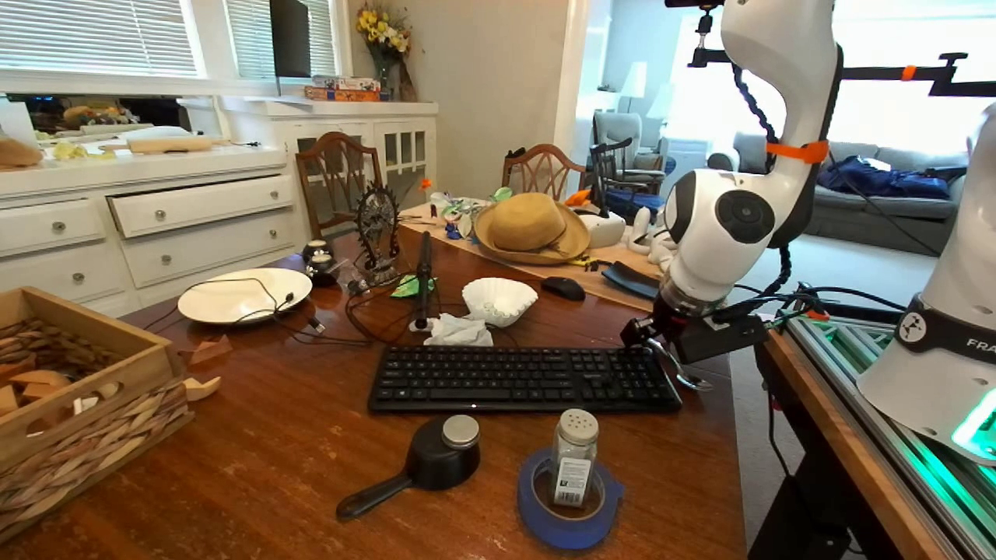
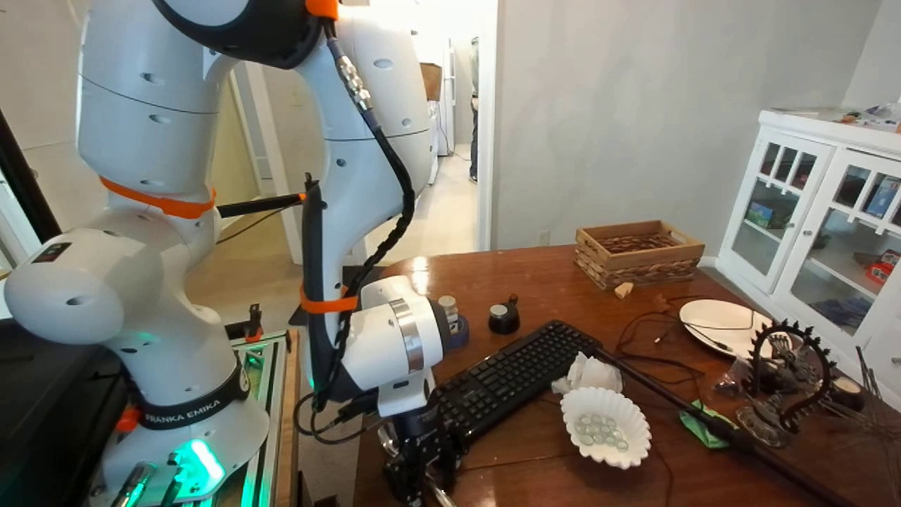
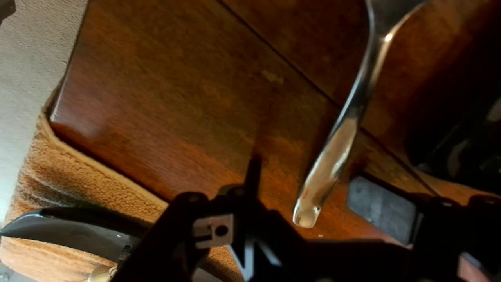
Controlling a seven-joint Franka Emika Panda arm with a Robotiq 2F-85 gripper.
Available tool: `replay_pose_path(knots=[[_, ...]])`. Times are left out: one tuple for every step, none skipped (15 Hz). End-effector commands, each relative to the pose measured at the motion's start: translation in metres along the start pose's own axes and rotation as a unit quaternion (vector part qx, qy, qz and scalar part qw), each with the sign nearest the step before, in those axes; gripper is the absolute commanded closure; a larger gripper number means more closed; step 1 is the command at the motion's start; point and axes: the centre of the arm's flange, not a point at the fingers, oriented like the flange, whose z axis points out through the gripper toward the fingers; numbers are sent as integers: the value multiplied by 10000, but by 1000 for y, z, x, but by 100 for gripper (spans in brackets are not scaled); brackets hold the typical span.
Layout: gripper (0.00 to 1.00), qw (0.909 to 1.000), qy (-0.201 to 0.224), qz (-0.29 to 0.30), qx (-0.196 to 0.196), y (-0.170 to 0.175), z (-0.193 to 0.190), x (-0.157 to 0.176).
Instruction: Move the spoon to the plate
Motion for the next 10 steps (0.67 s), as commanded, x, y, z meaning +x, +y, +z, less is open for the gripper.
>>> replay_pose_path(knots=[[72,10000,17,63,-56,-1,13,-10],[80,9999,31,87,-78,1,13,-10],[86,9999,41,94,-94,2,13,-9],[95,9999,57,113,-105,2,12,-7],[99,9998,62,145,-121,4,12,-5],[100,9997,65,172,-136,5,12,-3],[100,9996,57,238,-153,8,11,1],[100,9994,45,313,-152,10,11,5],[100,9990,29,421,-165,12,11,10],[100,9982,-21,565,-206,14,11,15]])
